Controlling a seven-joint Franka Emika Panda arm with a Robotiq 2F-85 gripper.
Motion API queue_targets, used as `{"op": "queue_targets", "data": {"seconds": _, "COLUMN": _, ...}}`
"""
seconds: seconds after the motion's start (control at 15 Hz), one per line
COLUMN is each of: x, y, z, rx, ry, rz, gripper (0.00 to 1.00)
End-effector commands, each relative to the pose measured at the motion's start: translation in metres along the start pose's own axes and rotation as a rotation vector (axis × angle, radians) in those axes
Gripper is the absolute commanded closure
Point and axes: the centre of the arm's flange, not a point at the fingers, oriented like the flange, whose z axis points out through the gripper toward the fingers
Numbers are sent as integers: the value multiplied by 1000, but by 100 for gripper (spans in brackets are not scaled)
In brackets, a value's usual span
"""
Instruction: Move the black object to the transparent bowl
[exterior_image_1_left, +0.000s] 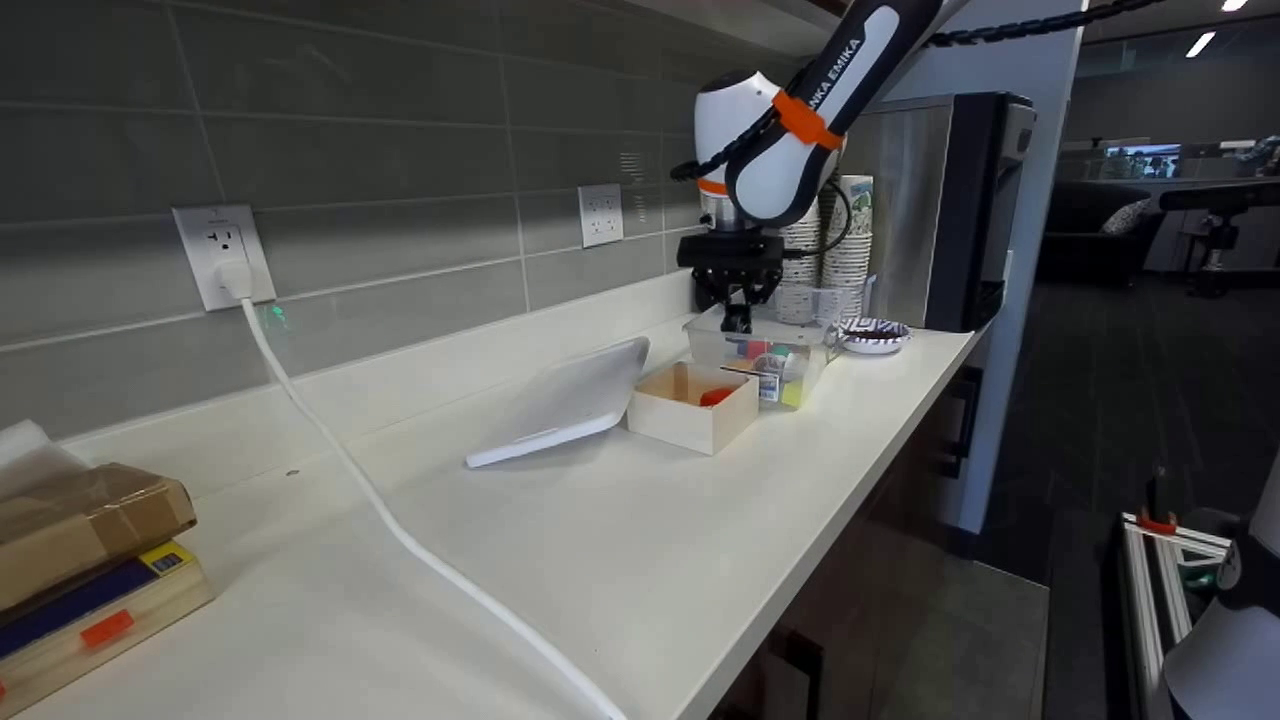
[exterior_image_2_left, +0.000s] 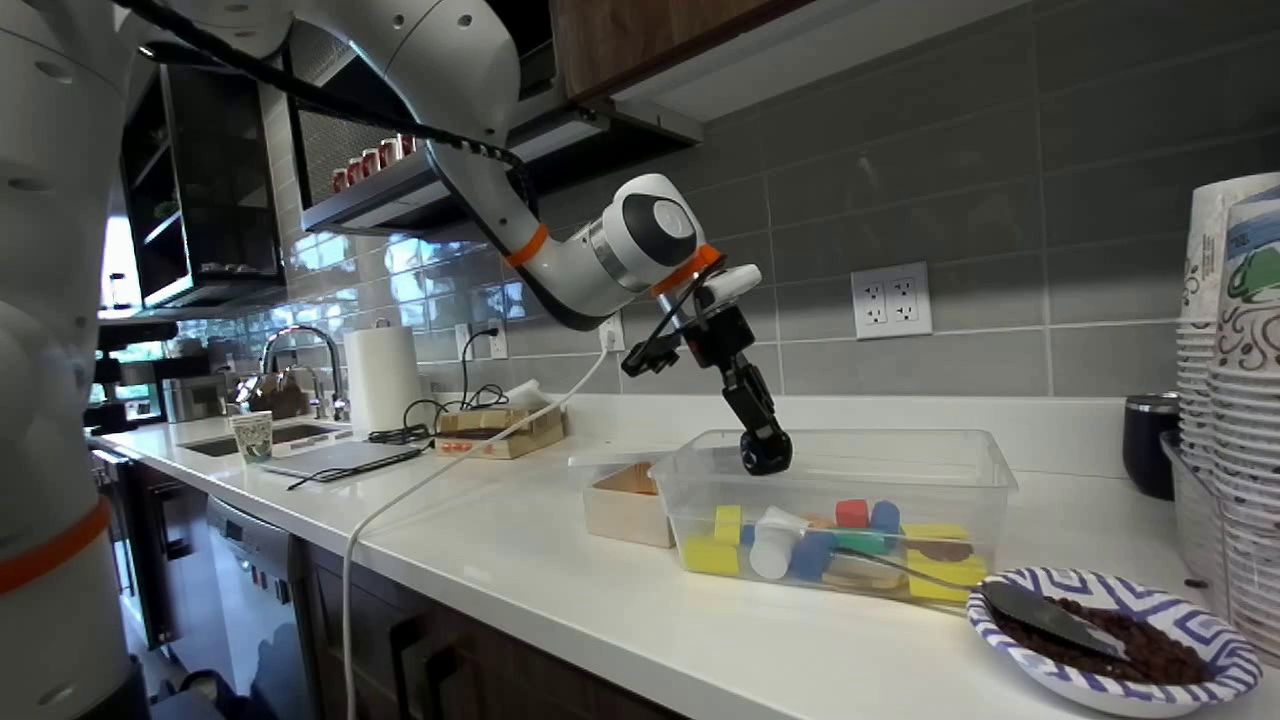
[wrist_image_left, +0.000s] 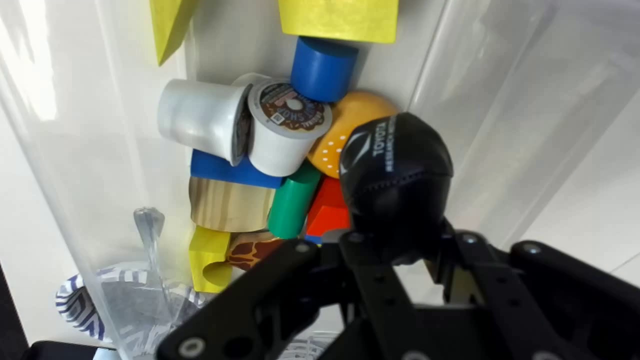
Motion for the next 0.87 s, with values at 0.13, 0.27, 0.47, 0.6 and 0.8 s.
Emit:
{"op": "queue_targets", "data": {"seconds": 0.13, "x": 4, "y": -19, "z": 17, "rx": -25, "ry": -15, "rz": 11, "gripper": 32}}
{"op": "queue_targets", "data": {"seconds": 0.27, "x": 5, "y": -22, "z": 19, "rx": -29, "ry": -21, "rz": 14, "gripper": 16}}
{"op": "queue_targets", "data": {"seconds": 0.47, "x": 6, "y": -23, "z": 20, "rx": -33, "ry": -26, "rz": 19, "gripper": 0}}
{"op": "queue_targets", "data": {"seconds": 0.6, "x": 7, "y": -24, "z": 20, "rx": -35, "ry": -31, "rz": 22, "gripper": 0}}
{"op": "queue_targets", "data": {"seconds": 0.8, "x": 8, "y": -24, "z": 19, "rx": -36, "ry": -37, "rz": 24, "gripper": 0}}
